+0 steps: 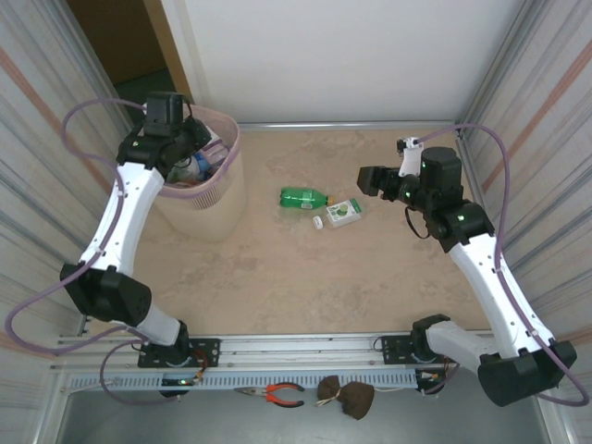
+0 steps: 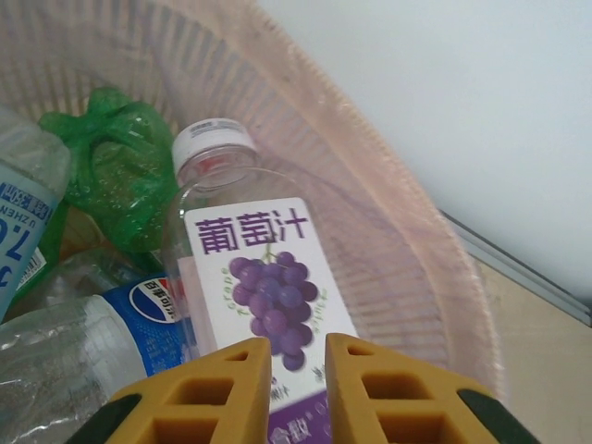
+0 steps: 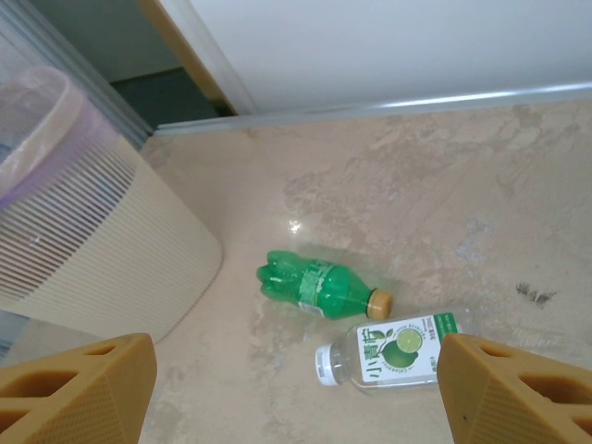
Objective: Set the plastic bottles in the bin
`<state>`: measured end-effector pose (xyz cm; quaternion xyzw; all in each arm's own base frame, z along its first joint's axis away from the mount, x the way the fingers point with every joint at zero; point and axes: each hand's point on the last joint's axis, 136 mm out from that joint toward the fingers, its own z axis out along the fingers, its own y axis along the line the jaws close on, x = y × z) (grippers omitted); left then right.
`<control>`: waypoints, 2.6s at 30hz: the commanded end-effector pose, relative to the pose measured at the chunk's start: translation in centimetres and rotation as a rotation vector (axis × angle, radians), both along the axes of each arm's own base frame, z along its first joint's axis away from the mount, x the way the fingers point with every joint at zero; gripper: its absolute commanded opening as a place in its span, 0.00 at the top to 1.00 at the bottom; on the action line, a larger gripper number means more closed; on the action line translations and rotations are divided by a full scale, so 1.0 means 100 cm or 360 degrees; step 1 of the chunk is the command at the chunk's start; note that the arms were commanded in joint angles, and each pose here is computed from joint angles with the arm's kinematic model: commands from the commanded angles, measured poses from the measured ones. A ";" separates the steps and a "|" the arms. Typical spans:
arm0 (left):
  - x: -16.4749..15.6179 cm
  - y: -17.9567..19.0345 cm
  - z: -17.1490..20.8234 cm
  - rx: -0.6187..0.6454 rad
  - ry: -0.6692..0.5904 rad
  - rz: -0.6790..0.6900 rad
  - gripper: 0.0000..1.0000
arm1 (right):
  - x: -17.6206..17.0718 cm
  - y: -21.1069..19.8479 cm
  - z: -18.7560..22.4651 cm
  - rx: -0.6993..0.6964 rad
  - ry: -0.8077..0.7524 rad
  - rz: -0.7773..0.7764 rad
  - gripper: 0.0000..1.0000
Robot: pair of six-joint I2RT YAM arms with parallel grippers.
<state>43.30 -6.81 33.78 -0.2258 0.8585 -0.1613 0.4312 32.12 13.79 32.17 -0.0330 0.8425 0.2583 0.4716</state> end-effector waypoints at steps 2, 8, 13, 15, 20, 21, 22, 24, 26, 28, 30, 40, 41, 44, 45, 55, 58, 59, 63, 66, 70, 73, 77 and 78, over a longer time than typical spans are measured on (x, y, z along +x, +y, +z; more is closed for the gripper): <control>-0.018 -0.002 0.038 0.0058 -0.0167 -0.0132 0.75 | 0.008 -0.006 -0.019 0.0003 0.0155 -0.0098 0.21; -0.031 -0.003 0.035 0.0066 -0.0156 -0.0179 0.75 | 0.022 -0.007 -0.049 0.0062 0.0415 -0.0238 0.22; -0.040 -0.010 0.026 -0.0034 -0.0148 -0.0206 0.75 | 0.035 -0.003 -0.085 0.0196 0.0706 -0.0396 0.21; -0.044 -0.011 0.021 -0.0048 -0.0130 -0.0214 0.75 | 0.041 -0.001 -0.100 0.0231 0.0820 -0.0464 0.21; -0.054 -0.005 0.015 -0.0041 -0.0117 -0.0176 0.75 | 0.046 -0.022 -0.135 0.0291 0.1062 -0.0951 0.18; -0.056 -0.005 0.015 -0.0041 -0.0120 -0.0171 0.74 | 0.045 -0.024 -0.143 0.0326 0.1131 -0.1042 0.17; -0.057 -0.004 0.015 -0.0041 -0.0119 -0.0168 0.74 | 0.044 -0.023 -0.149 0.0355 0.1185 -0.1094 0.16; -0.060 -0.004 0.014 -0.0047 -0.0119 -0.0165 0.75 | 0.046 -0.019 -0.162 0.0451 0.1307 -0.1215 0.16; -0.061 -0.005 0.014 -0.0059 -0.0119 -0.0169 0.74 | 0.048 -0.013 -0.176 0.0513 0.1401 -0.1282 0.16; -0.063 -0.005 0.013 -0.0069 -0.0117 -0.0170 0.74 | 0.052 -0.007 -0.189 0.0559 0.1488 -0.1340 0.15; -0.064 -0.005 0.013 -0.0069 -0.0121 -0.0169 0.74 | 0.059 -0.002 -0.201 0.0579 0.1545 -0.1381 0.14; -0.067 -0.003 0.010 -0.0078 -0.0124 -0.0159 0.75 | 0.086 0.022 -0.252 0.0642 0.1792 -0.1499 0.06; -0.068 -0.003 0.010 -0.0072 -0.0124 -0.0156 0.74 | 0.086 0.023 -0.258 0.0633 0.1808 -0.1518 0.06; -0.069 -0.002 0.010 -0.0076 -0.0126 -0.0150 0.74 | 0.083 0.021 -0.273 0.0626 0.1860 -0.1583 0.07; -0.069 -0.003 0.010 -0.0079 -0.0124 -0.0152 0.74 | 0.083 0.021 -0.276 0.0624 0.1865 -0.1595 0.07; -0.071 -0.001 0.015 -0.0055 -0.0156 -0.0155 0.74 | 0.085 0.009 -0.295 0.0611 0.1875 -0.1689 0.16; -0.072 -0.001 0.018 -0.0051 -0.0172 -0.0156 0.74 | 0.084 0.007 -0.295 0.0616 0.1873 -0.1702 0.21; -0.072 -0.001 0.019 -0.0053 -0.0177 -0.0157 0.74 | 0.082 0.006 -0.294 0.0617 0.1870 -0.1708 0.23; -0.072 -0.006 0.027 -0.0053 -0.0222 -0.0211 0.74 | 0.082 0.005 -0.289 0.0638 0.1845 -0.1718 0.28; -0.072 -0.007 0.033 -0.0045 -0.0259 -0.0237 0.74 | 0.081 0.002 -0.281 0.0651 0.1812 -0.1721 0.30; -0.073 -0.014 0.043 -0.0068 -0.0330 -0.0304 0.74 | 0.078 -0.004 -0.269 0.0657 0.1758 -0.1715 0.33; -0.074 -0.029 0.052 -0.0104 -0.0412 -0.0449 0.75 | 0.075 -0.009 -0.253 0.0613 0.1666 -0.1671 0.34; -0.077 -0.051 0.063 -0.0147 -0.0493 -0.0658 0.74 | 0.078 -0.015 -0.219 0.0534 0.1420 -0.1511 0.37; -0.077 -0.056 0.066 -0.0162 -0.0517 -0.0707 0.71 | 0.080 -0.014 -0.209 0.0510 0.1345 -0.1442 0.37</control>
